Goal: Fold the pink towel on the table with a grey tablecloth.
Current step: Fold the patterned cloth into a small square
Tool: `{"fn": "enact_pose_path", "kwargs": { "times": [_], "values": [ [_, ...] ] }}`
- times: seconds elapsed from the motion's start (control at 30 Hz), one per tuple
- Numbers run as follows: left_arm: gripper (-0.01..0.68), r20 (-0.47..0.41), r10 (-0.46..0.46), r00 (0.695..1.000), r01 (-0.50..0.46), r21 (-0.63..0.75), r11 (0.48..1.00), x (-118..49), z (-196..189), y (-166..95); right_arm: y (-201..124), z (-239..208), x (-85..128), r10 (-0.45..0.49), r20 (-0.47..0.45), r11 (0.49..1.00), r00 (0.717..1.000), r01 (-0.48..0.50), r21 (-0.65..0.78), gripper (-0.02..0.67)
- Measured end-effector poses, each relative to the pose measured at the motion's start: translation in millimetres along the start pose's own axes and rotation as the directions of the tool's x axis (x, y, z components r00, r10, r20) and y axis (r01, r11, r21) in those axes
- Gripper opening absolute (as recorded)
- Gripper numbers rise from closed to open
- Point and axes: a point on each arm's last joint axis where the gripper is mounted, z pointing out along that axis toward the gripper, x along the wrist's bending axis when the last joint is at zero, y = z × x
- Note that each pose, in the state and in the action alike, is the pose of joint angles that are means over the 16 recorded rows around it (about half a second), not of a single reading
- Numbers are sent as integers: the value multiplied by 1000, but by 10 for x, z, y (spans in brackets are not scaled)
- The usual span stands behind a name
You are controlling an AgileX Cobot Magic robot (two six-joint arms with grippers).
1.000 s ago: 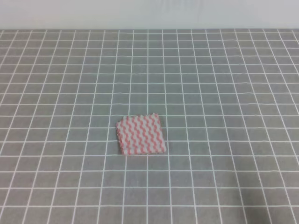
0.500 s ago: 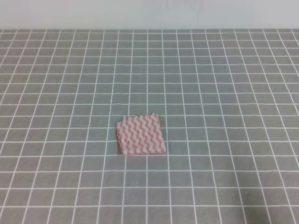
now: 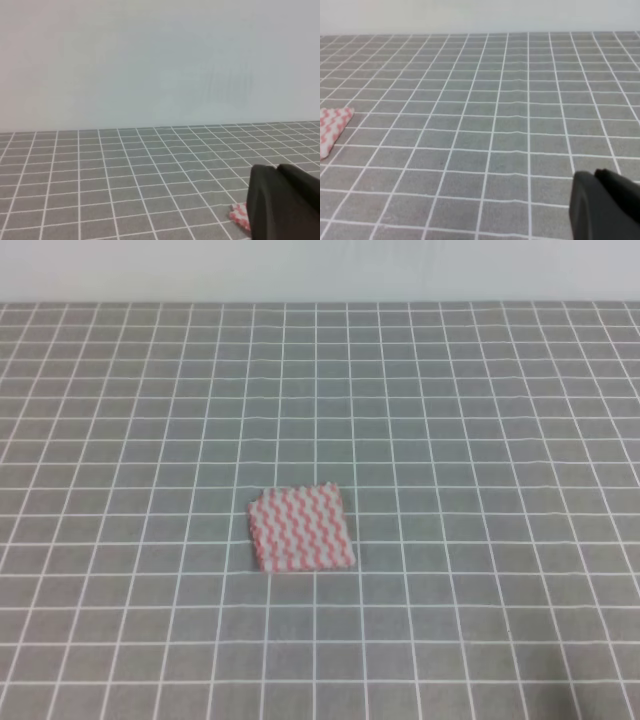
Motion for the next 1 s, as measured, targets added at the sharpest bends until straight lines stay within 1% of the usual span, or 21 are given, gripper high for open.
{"fn": "enact_pose_path", "kwargs": {
  "times": [0.2,0.9,1.0],
  "values": [
    [-4,1,0,1000,0,-3,1000,-1,-3,2,-33,0,1,-1,-1,999,1000,1,37,-15],
    [-4,-5,1,1000,-1,-2,1000,5,-1,-4,-38,1,-1,-4,0,999,1000,4,34,-15],
    [-4,0,30,1000,-30,-2,1000,1,0,-3,-37,2,-1,-4,0,999,1000,4,32,-15]
  ]
}}
